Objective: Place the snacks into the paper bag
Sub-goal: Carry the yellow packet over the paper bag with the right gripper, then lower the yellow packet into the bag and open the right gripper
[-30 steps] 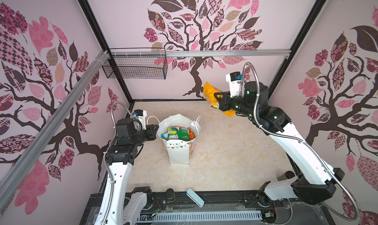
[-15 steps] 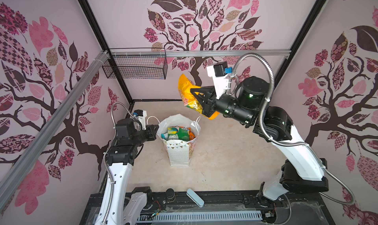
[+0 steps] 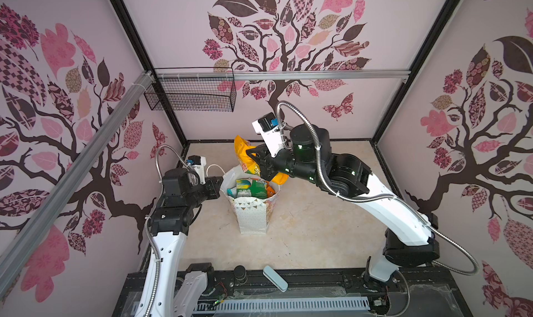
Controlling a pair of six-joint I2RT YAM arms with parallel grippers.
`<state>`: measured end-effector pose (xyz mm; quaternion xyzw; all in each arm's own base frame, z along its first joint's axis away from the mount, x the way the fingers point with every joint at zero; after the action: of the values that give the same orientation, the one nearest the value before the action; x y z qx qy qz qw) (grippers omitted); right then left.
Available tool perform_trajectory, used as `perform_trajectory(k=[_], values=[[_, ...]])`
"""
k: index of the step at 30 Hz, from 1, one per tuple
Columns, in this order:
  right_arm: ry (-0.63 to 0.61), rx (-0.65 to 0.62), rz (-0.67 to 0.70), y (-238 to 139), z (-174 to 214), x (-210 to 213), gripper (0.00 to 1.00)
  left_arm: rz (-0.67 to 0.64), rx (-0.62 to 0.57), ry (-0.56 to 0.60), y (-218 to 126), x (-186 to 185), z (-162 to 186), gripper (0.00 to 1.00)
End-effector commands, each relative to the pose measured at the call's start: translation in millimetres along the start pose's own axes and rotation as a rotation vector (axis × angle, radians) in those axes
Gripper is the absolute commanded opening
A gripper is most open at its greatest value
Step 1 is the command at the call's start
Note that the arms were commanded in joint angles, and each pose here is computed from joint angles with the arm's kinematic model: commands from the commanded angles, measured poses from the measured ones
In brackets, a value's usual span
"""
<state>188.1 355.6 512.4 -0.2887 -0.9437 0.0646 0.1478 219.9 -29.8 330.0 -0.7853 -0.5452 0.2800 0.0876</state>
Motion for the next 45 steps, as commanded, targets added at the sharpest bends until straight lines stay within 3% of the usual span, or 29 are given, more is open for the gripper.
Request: perform_trajectory(k=[1, 9, 21, 29, 37, 39, 40, 45], values=[[-0.011, -0.123, -0.024, 7, -21, 6, 0.0, -0.011, -0.047, 0.017, -2, 1, -2, 0.0], [-0.023, -0.055, 0.013, 40, 4, 1, 0.0, -0.012, -0.052, 0.017, -3, 1, -3, 0.0], [0.004, -0.016, 0.082, 60, 37, -27, 0.0, -0.012, -0.052, 0.018, -3, 1, -3, 0.0], [-0.093, -0.013, 0.195, 79, 50, -40, 0.0, -0.016, -0.054, 0.019, -4, 2, -3, 0.0], [-0.075, 0.027, 0.15, 84, 72, -40, 0.0, -0.018, -0.051, 0.018, -3, 2, -3, 0.0], [-0.076, 0.038, 0.145, 84, 75, -40, 0.09, -0.016, -0.048, 0.02, -3, 2, -3, 0.0], [-0.076, 0.047, 0.139, 83, 76, -39, 0.21, -0.016, -0.05, 0.023, -4, 1, -4, 0.0], [-0.058, 0.04, 0.076, 61, 56, -28, 0.42, -0.048, -0.06, 0.043, -15, -4, -18, 0.03]])
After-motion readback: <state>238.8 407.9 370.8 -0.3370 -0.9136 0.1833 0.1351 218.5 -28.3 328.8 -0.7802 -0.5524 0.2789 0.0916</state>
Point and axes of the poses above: each gripper's point midway between its finger pads, its own y axis out along the fingers, its own x axis along the line the jaws close on, z = x × y, the point moved 8 cm from there along -y, back along the fingers, and after that the axes turned 6 degrees about y, right-handed, at the moved point
